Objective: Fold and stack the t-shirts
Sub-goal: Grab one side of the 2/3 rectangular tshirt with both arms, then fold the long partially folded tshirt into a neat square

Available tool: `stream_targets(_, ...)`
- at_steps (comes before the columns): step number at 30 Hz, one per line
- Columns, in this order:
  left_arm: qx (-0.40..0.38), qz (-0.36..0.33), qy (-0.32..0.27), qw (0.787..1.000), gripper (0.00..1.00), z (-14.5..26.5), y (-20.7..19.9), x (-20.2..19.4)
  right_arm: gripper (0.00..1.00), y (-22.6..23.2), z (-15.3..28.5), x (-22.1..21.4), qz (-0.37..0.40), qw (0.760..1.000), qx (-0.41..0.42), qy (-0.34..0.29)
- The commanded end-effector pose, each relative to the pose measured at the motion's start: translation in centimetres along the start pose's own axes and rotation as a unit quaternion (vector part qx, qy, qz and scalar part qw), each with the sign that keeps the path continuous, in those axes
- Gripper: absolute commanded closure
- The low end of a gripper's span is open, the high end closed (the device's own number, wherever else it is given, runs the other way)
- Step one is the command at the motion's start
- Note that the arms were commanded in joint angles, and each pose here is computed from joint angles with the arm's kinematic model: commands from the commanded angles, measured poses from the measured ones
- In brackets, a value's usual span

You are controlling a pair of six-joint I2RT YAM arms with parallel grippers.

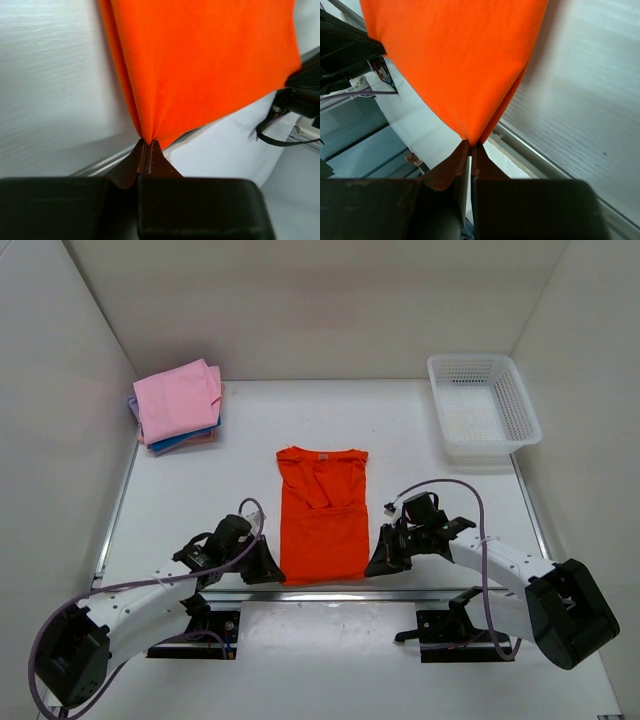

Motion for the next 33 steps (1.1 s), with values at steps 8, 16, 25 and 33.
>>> stream_targets(8, -0.069, -0.035, -0.064, 0.995, 1.00, 4.7, -6.3, 4.3, 1.00, 3.2, 3.0, 2.2, 0.022, 0.999, 0.019, -0.025)
stream_targets(16, -0.089, -0.047, -0.122, 0.987, 1.00, 6.3, -9.0, 10.8, 1.00, 6.7, 5.9, 10.1, 0.071, 0.995, 0.017, -0.073)
stream_targets(25, -0.075, -0.041, -0.199, 0.976, 1.00, 5.5, -10.0, 24.1, 1.00, 5.5, 7.7, 22.2, 0.066, 0.990, 0.002, -0.122)
stream_targets(33, -0.128, -0.023, -0.180, 0.975, 0.34, -2.8, -8.7, 36.4, 0.74, 0.7, 6.7, 34.6, 0.050, 0.983, -0.065, -0.164)
Point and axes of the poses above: each gripper's point midway between its finger pads, its own z axis back along the fingers, its own y axis along the line the jaws close on, x = y × z, the point moved 8 cm from there along z, back along the fingers, and after that the axes turned 4 degrees about z, right-handed, at the moved point
